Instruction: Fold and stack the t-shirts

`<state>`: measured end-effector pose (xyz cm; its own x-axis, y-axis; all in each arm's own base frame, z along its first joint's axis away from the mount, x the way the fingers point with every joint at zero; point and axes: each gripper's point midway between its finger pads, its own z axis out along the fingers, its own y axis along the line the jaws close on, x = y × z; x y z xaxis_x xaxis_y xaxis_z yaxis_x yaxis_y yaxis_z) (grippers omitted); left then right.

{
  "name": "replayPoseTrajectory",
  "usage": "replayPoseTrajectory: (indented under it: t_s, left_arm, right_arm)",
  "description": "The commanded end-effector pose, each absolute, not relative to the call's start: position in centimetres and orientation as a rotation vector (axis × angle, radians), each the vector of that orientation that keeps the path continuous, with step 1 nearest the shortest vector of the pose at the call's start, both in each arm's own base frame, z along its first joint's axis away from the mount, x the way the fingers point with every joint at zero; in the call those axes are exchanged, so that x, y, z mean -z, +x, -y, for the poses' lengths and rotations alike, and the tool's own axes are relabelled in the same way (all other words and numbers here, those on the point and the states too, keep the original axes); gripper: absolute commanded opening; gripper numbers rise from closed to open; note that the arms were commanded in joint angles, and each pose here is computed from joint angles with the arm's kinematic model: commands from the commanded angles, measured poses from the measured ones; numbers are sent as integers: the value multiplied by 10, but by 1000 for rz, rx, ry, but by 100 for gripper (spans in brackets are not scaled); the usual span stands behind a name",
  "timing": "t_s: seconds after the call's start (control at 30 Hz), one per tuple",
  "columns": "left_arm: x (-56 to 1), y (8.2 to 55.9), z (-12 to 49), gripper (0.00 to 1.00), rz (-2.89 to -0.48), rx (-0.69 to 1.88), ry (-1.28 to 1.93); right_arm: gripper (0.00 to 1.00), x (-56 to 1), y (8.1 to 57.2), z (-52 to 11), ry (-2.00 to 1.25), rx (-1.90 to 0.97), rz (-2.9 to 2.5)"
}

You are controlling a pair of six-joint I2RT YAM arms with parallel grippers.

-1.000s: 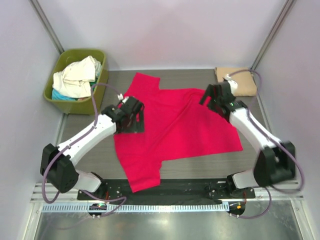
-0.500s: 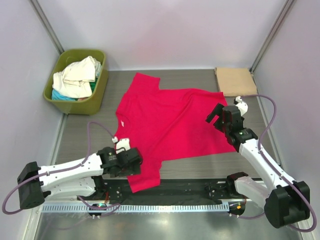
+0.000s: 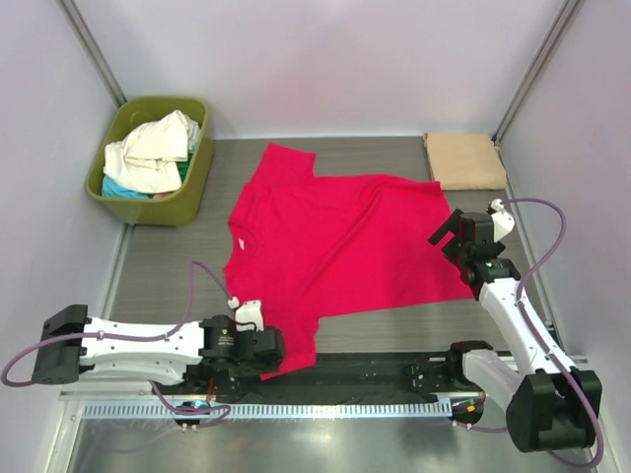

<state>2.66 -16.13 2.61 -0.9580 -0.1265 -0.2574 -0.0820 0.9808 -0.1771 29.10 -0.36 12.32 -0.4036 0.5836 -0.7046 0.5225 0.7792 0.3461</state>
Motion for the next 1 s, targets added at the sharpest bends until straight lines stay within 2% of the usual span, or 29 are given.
replayPoseTrajectory:
  t_s: [0.0, 0.07, 0.33, 0.47, 0.63, 0.83, 0.87, 0.9, 0.97]
  left_arm:
    - [-28, 26, 171, 61, -2844, 284, -228]
    - [-27, 26, 173, 49, -2840, 308, -226]
    - [-32, 44, 168, 26, -2739, 294, -207]
    - [-33, 51, 167, 0, -2700, 290, -204]
    - [-42, 60, 164, 0, -2646, 284, -191]
    - [-54, 70, 163, 0, -2596, 300, -209]
    - [-53, 71, 162, 0, -2593, 305, -211]
    - [-52, 71, 161, 0, -2591, 305, -215]
    - [-49, 72, 160, 0, -2587, 309, -224]
  right_arm:
    - [100, -116, 280, 25, 915, -72, -2073]
    - [100, -105, 272, 39, 988, -59, -2075]
    - [100, -57, 237, 59, 1230, -144, -2114]
    - [100, -48, 231, 59, 1292, -147, -2112]
    - [99, -32, 227, 56, 1345, -152, -2130]
    - [90, -22, 223, 65, 1404, -94, -2079]
    - [87, -19, 223, 65, 1412, -87, -2076]
    - [77, -14, 222, 65, 1422, -83, -2090]
    - [63, -8, 222, 63, 1425, -95, -2104]
